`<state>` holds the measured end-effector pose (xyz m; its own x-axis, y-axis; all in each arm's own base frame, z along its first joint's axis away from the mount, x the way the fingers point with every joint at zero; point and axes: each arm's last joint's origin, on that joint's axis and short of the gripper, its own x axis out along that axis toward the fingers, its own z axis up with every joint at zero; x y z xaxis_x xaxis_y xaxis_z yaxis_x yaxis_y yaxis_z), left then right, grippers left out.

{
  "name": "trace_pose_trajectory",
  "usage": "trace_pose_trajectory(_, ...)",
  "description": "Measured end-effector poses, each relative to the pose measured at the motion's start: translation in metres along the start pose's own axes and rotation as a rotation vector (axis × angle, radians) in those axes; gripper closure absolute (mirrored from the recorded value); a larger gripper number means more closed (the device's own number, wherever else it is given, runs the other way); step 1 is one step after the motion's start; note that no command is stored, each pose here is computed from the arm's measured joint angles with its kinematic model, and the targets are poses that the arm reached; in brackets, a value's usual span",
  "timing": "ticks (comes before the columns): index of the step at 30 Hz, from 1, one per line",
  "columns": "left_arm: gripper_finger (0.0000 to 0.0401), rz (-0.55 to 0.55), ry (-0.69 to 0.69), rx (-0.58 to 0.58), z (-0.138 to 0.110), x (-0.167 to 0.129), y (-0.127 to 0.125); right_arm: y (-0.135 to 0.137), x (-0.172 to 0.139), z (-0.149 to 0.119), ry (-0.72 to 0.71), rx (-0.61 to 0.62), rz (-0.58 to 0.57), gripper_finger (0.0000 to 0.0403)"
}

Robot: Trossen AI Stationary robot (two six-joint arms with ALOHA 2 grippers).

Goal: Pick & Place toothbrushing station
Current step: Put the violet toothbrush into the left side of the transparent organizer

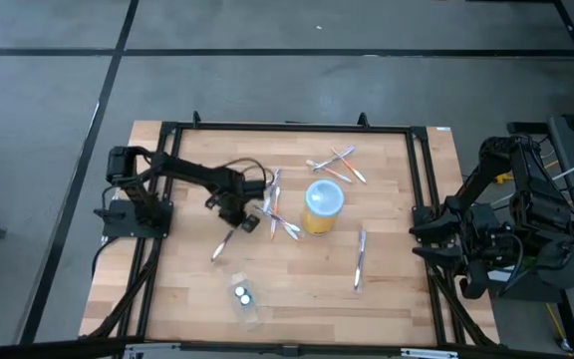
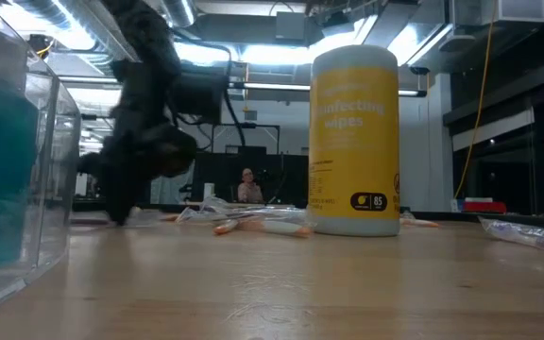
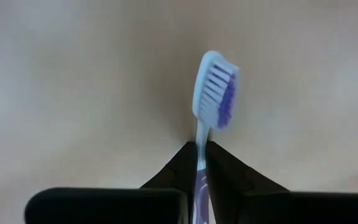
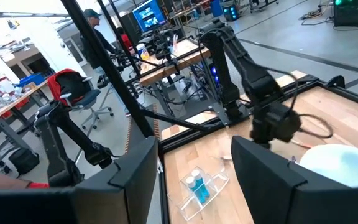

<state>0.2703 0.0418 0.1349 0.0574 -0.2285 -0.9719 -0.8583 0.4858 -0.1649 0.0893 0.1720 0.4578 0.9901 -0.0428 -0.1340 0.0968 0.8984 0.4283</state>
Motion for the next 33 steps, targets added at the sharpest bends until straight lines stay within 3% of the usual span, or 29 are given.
trace_pose_trajectory(5,0.0377,0.013,-0.104,0.013,0.026,-0.014,0.009,0.000,0.000,0.000,-0.001,0.019,0.000,0.0195)
trace_pose_trajectory(12,0.0377,0.009,-0.071,0.035,0.033,-0.012,0.014,0.000,0.000,0.001,-0.021,0.028,-0.014,0.0195)
trace_pose_trajectory(21,0.0395,0.032,-0.037,0.083,0.028,-0.002,0.008,0.000,0.000,0.001,-0.031,0.027,-0.022,0.0195)
trace_pose_trajectory(33,0.0401,-0.074,-0.166,0.055,0.010,-0.051,0.010,0.000,0.000,0.002,-0.038,0.022,-0.027,0.0195)
